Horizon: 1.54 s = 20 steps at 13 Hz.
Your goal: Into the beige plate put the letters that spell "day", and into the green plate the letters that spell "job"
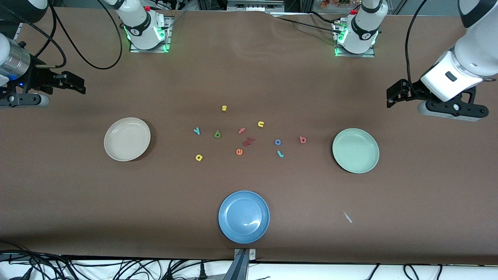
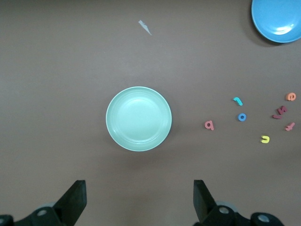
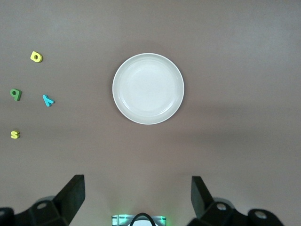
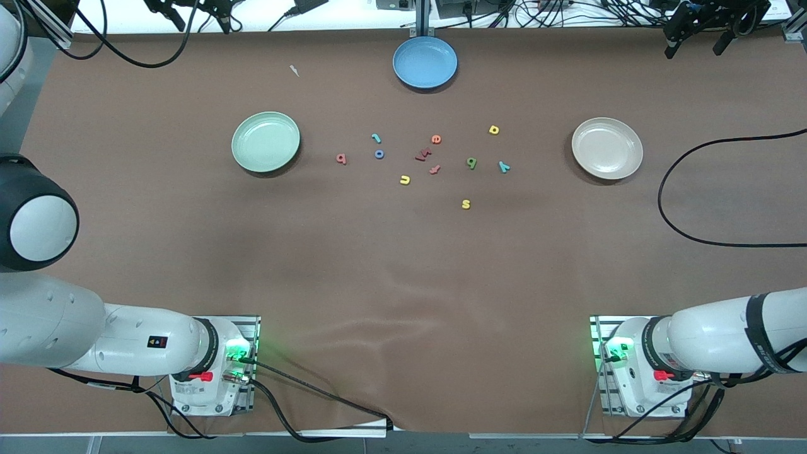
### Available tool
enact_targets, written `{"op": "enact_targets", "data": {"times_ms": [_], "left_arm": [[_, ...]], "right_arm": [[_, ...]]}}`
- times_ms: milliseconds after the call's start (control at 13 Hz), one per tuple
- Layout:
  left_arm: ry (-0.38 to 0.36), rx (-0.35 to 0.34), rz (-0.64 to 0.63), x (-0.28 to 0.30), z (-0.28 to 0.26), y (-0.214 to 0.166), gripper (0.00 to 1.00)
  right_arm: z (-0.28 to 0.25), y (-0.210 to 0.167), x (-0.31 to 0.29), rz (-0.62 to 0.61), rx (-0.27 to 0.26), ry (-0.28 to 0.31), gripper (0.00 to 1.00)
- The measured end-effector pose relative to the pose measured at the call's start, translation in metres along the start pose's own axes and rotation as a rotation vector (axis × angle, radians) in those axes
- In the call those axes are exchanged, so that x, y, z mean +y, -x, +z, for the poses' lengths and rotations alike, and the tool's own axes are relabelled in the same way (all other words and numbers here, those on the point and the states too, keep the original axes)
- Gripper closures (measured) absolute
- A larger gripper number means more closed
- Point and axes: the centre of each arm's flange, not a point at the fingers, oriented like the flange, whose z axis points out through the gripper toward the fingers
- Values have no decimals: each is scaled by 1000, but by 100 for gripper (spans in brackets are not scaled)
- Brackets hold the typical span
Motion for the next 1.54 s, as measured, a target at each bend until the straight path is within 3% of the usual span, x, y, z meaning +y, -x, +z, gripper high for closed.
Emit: {"op": "enact_targets", "data": {"times_ms": [1538], "left_arm": [[0, 0, -3, -2, 0, 0, 0]], "right_arm": [[0, 0, 0, 1, 0, 0, 0]]}}
